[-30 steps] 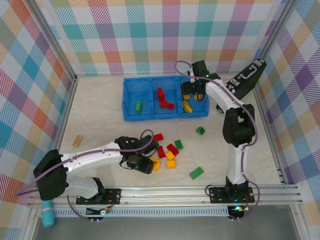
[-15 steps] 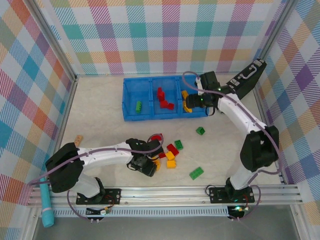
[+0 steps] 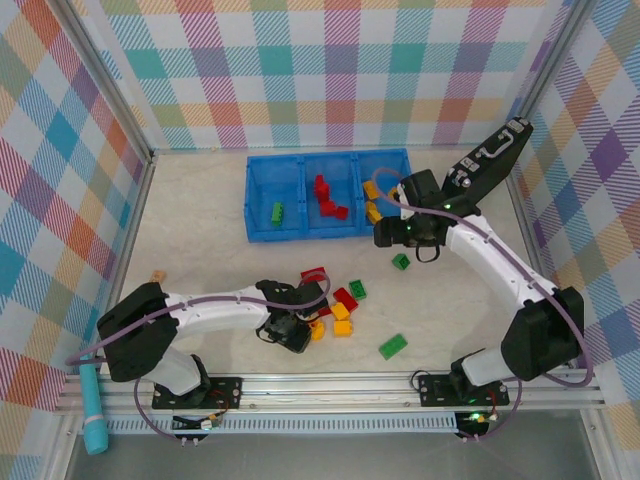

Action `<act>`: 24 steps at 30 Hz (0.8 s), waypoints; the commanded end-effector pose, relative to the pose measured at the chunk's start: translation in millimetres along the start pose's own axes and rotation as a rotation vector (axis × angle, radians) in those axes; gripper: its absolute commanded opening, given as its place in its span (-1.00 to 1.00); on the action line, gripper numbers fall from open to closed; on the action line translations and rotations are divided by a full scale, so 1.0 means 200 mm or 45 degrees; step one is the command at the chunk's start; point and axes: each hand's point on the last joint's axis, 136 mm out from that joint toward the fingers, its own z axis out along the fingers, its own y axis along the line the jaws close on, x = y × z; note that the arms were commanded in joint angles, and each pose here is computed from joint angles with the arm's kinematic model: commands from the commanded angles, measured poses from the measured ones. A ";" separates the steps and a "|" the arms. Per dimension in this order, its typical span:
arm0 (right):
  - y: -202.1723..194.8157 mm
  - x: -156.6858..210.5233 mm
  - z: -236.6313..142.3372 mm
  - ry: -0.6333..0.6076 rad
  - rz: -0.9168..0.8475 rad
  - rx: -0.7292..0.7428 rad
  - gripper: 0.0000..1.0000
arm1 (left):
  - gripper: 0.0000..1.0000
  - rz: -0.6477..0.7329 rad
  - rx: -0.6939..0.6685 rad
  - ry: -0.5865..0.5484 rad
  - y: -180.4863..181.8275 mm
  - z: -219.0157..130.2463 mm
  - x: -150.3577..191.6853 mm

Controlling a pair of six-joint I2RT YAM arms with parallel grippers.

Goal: Sort the legos into containers by color
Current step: Pick up the lego from the middle-left of the table, then place the lego in the container.

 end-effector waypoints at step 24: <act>0.50 0.56 0.20 0.291 0.085 -0.113 0.54 | -0.74 -0.213 -0.185 -0.681 0.69 -0.98 -0.98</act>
